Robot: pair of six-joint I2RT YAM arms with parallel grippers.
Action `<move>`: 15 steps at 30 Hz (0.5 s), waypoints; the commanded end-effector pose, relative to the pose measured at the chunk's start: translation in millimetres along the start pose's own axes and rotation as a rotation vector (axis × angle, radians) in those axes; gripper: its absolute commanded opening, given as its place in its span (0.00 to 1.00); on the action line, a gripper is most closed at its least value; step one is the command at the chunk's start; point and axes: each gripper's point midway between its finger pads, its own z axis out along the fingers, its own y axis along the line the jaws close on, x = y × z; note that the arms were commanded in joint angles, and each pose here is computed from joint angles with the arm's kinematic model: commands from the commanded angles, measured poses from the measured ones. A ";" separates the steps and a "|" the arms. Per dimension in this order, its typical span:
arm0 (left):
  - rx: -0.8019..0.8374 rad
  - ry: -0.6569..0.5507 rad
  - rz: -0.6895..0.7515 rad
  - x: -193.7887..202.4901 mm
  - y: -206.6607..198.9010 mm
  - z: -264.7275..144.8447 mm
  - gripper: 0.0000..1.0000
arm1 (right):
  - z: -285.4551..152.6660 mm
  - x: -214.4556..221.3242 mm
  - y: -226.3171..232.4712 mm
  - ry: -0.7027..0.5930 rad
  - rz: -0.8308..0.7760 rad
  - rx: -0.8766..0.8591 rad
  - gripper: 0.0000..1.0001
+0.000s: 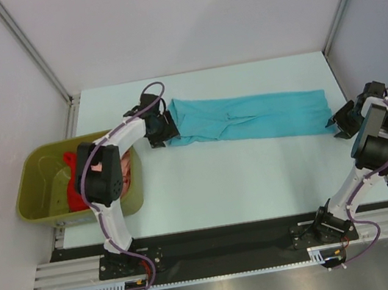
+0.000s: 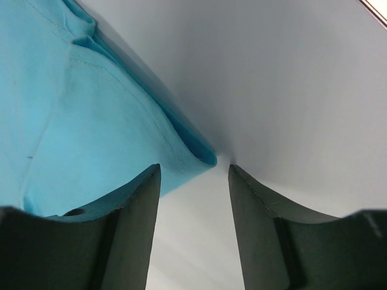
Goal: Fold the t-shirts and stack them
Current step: Fold the tshirt
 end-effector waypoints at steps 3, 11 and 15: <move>0.017 -0.003 -0.022 -3.2 -0.9 9.7 0.65 | 7.0 -8.6 -0.7 -0.010 0.019 -0.003 0.53; 0.014 0.034 -0.052 6.8 2.2 20.3 0.62 | 8.7 -7.5 -2.3 -0.011 0.029 0.006 0.56; 0.010 0.042 -0.058 7.3 3.1 24.2 0.52 | 10.8 -8.4 -4.4 -0.014 0.031 0.017 0.54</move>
